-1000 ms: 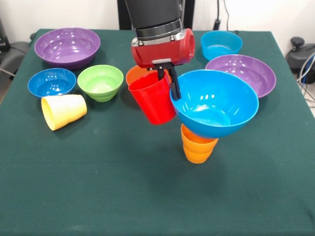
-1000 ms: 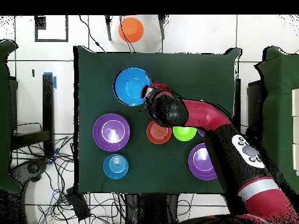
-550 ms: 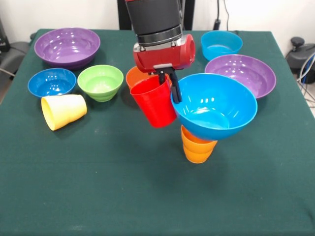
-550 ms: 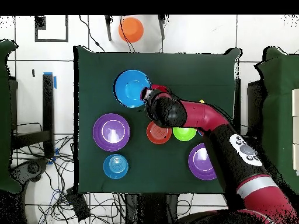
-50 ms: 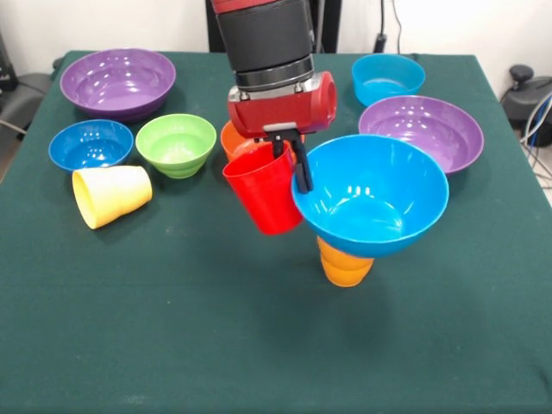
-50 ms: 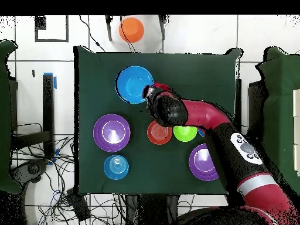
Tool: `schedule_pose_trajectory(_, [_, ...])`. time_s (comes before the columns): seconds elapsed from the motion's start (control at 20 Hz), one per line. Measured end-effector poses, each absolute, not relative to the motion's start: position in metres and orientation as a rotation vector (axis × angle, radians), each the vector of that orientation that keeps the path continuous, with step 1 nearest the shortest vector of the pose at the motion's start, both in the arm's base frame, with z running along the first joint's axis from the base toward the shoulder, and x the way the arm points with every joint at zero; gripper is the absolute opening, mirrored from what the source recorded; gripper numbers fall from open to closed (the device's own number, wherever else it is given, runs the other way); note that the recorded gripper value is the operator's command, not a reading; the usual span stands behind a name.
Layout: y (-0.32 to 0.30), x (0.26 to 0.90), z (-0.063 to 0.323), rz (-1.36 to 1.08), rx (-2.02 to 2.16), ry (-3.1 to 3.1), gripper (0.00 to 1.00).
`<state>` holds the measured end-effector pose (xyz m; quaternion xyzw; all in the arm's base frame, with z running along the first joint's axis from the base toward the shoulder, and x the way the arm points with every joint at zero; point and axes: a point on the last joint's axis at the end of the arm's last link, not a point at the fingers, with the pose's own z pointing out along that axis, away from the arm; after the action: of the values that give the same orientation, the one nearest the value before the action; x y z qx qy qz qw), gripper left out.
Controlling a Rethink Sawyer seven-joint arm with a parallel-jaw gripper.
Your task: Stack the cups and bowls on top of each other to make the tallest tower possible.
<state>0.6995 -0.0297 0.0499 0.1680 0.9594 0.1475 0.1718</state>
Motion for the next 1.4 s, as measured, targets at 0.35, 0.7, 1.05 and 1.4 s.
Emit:
schedule_pose_trajectory(0.35, [-0.036, 0.711, 0.049, 0.413, 0.489, 2.7, 0.0])
schedule_pose_trajectory(0.7, [-0.038, 0.716, 0.048, 0.413, 0.496, 2.672, 0.0])
schedule_pose_trajectory(1.05, [-0.038, 0.718, 0.047, 0.413, 0.498, 2.655, 0.0])
schedule_pose_trajectory(1.4, [-0.038, 0.718, 0.047, 0.413, 0.498, 2.655, 0.0])
